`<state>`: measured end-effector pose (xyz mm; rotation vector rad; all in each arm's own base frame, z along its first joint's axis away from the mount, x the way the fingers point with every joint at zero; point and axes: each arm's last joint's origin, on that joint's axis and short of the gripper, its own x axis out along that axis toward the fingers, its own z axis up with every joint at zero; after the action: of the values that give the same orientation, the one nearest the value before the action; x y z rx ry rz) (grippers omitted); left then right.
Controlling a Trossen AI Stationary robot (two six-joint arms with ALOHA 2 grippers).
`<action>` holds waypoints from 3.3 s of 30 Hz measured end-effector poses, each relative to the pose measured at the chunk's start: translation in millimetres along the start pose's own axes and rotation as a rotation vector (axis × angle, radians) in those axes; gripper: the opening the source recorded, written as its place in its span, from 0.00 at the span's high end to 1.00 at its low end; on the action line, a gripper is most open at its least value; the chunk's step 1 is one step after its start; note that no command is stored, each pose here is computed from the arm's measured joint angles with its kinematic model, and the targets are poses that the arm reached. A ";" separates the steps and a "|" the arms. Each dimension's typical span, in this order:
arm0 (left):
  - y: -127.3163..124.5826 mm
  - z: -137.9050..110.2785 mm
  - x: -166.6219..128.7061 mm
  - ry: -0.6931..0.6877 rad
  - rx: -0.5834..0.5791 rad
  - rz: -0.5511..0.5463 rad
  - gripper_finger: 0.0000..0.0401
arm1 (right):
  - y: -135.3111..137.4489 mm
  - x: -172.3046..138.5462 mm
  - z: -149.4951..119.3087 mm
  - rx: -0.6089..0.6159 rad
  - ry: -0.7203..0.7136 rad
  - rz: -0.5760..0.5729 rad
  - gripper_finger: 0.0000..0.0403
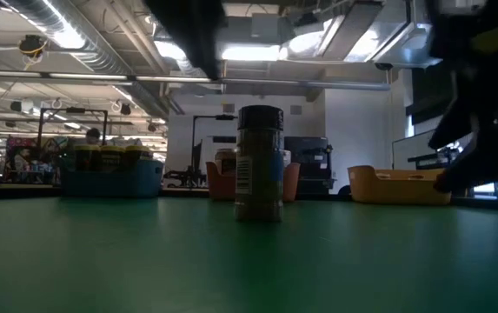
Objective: Sort spices by type
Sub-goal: Put the black seasoning bottle into the green bin
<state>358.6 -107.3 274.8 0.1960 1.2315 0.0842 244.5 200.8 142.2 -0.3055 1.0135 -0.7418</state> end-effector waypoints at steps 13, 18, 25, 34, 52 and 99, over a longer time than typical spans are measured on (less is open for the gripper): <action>-21.2 -118.4 13.3 -0.337 -0.160 -0.142 0.20 | 10.2 14.0 60.5 -0.077 -0.058 0.176 0.10; -31.2 -140.2 31.3 -0.457 -0.185 -0.211 0.20 | 0.3 5.9 98.4 -0.151 -0.067 0.223 0.10; -39.5 -159.8 51.1 -0.524 -0.204 -0.261 0.20 | -19.0 -3.4 148.1 -0.156 -0.023 0.418 0.10; -38.4 -170.0 60.7 -0.530 -0.209 -0.258 0.20 | -45.5 21.0 192.1 -0.004 -0.001 0.574 0.10; -36.5 -171.3 62.1 -0.542 -0.213 -0.199 0.20 | -19.3 83.0 190.0 0.017 0.178 0.662 0.19; -36.5 -168.5 60.5 -0.576 -0.209 -0.198 0.20 | -57.8 -160.2 18.6 0.411 0.484 0.386 0.51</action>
<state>218.4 -115.4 158.0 -0.0834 0.6562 -0.0168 185.8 267.2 288.7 0.4377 1.2925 -0.6617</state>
